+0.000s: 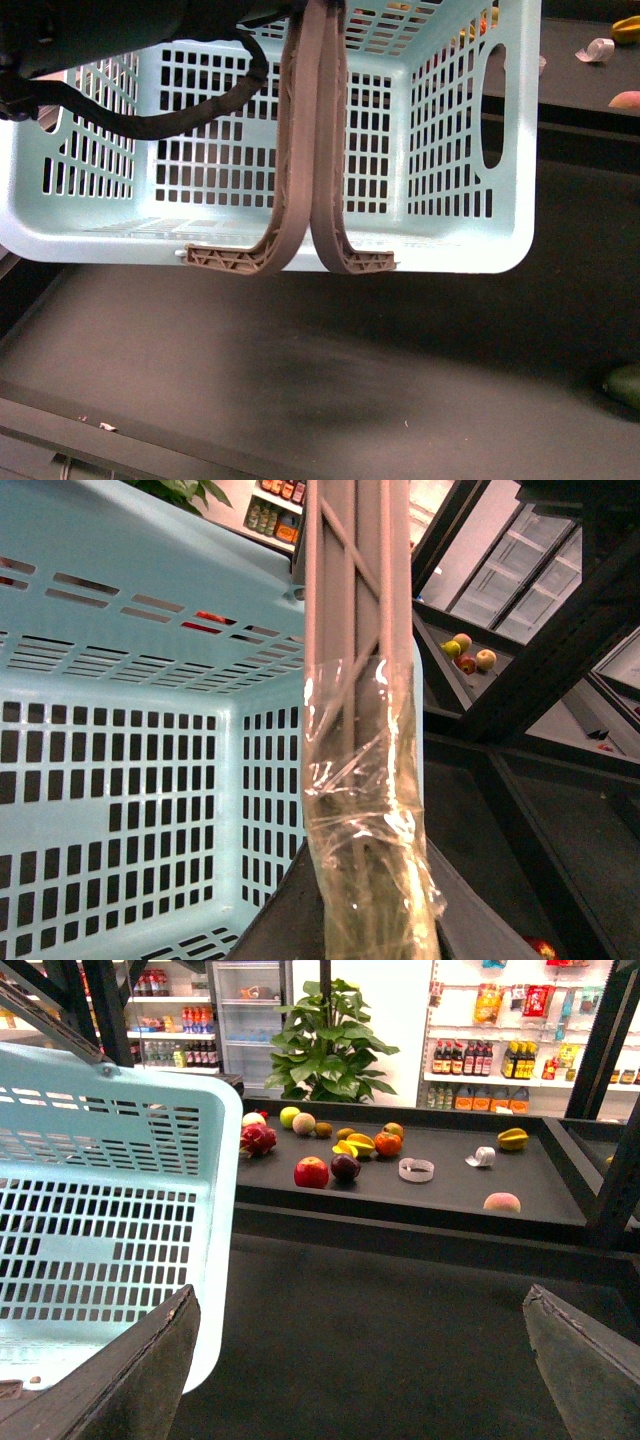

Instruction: Pick mango with right arm and hold basket with left

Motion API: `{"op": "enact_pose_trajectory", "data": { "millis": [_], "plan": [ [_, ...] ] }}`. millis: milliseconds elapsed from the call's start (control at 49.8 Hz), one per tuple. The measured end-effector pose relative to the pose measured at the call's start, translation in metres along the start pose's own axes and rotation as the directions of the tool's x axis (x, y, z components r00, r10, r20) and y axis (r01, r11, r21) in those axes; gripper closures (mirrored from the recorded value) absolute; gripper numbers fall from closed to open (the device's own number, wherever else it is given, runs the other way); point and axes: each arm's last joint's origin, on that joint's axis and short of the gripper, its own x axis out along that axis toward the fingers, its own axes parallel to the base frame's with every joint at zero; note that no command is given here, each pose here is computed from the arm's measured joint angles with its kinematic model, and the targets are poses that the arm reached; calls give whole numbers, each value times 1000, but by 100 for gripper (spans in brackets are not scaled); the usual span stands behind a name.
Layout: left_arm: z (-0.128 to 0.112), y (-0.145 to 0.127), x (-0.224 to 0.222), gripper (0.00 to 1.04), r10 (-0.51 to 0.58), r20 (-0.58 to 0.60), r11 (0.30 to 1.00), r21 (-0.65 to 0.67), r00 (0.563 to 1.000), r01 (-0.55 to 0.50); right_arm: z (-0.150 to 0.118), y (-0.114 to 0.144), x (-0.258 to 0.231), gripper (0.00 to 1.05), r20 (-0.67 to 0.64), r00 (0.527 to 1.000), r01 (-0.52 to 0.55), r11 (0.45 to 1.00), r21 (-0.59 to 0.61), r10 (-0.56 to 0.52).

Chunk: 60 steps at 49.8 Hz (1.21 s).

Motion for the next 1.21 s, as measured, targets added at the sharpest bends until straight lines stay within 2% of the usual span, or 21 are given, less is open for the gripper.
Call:
{"op": "enact_pose_trajectory", "data": {
  "millis": [201,402,783,1205],
  "plan": [
    [4,6,8,97,-29,15,999,38,999,29,0,0,0,8,0,1000,0,1000,0,0],
    [-9,4,13,97,-36,-14,995,92,999,37,0,0,0,8,0,1000,0,1000,0,0],
    [-17,-14,15,97,-85,3,996,7,996,85,0,0,0,8,0,1000,0,1000,0,0],
    [-18,-13,16,97,-54,3,999,-1,999,54,0,0,0,8,0,1000,0,1000,0,0]
  ]
}}
